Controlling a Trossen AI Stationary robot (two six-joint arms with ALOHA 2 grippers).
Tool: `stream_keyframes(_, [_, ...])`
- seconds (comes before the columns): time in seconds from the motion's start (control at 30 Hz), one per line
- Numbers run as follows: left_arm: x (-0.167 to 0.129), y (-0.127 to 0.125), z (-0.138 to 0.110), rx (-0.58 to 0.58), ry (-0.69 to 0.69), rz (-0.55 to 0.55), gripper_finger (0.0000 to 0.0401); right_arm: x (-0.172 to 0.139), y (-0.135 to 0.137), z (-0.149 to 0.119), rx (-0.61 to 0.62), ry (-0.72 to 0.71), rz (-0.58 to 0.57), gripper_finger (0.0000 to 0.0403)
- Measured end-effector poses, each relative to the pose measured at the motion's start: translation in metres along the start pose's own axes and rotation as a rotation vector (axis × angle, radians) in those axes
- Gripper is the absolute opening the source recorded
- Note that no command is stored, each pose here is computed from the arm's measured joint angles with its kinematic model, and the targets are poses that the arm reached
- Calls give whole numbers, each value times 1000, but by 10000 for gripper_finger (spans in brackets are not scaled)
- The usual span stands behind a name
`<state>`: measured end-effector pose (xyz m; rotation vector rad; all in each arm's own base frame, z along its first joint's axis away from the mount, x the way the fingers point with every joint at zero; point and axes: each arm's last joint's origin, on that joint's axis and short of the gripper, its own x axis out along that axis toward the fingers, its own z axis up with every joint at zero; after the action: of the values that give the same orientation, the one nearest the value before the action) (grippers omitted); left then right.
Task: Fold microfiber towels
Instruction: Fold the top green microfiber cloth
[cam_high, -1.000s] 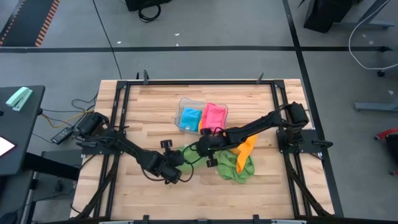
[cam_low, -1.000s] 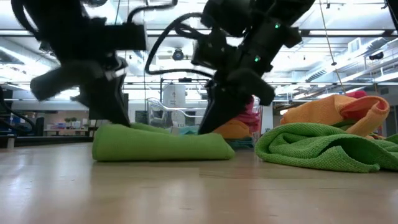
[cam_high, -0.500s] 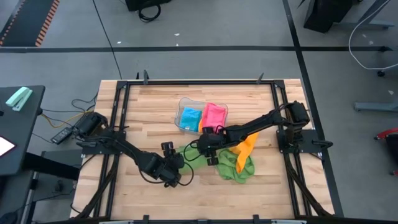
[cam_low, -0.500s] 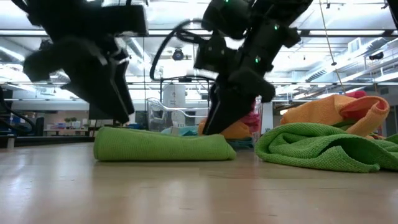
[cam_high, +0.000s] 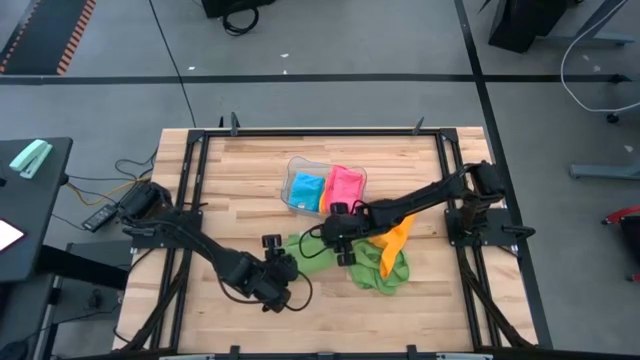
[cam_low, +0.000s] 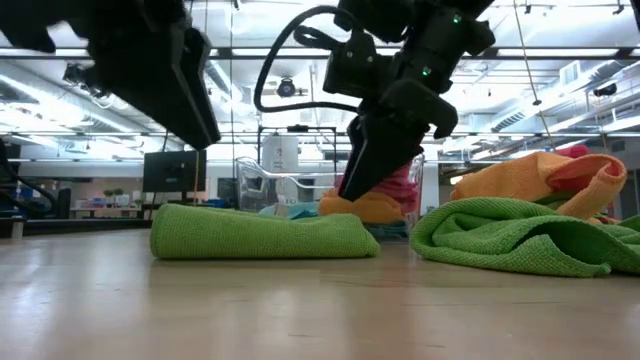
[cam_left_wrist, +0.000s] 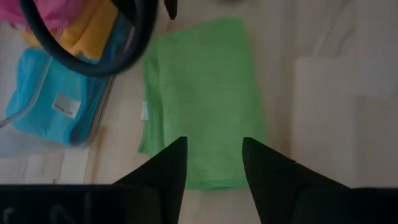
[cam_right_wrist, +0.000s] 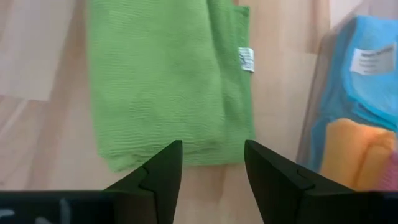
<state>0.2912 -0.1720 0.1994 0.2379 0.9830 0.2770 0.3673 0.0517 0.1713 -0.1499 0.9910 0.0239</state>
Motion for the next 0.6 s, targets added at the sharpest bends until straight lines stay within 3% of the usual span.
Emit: stream_keyframes(0.6, [-5, -6, 3, -34, -32, -37, 145, -31, 31, 11, -100, -114, 2, 182])
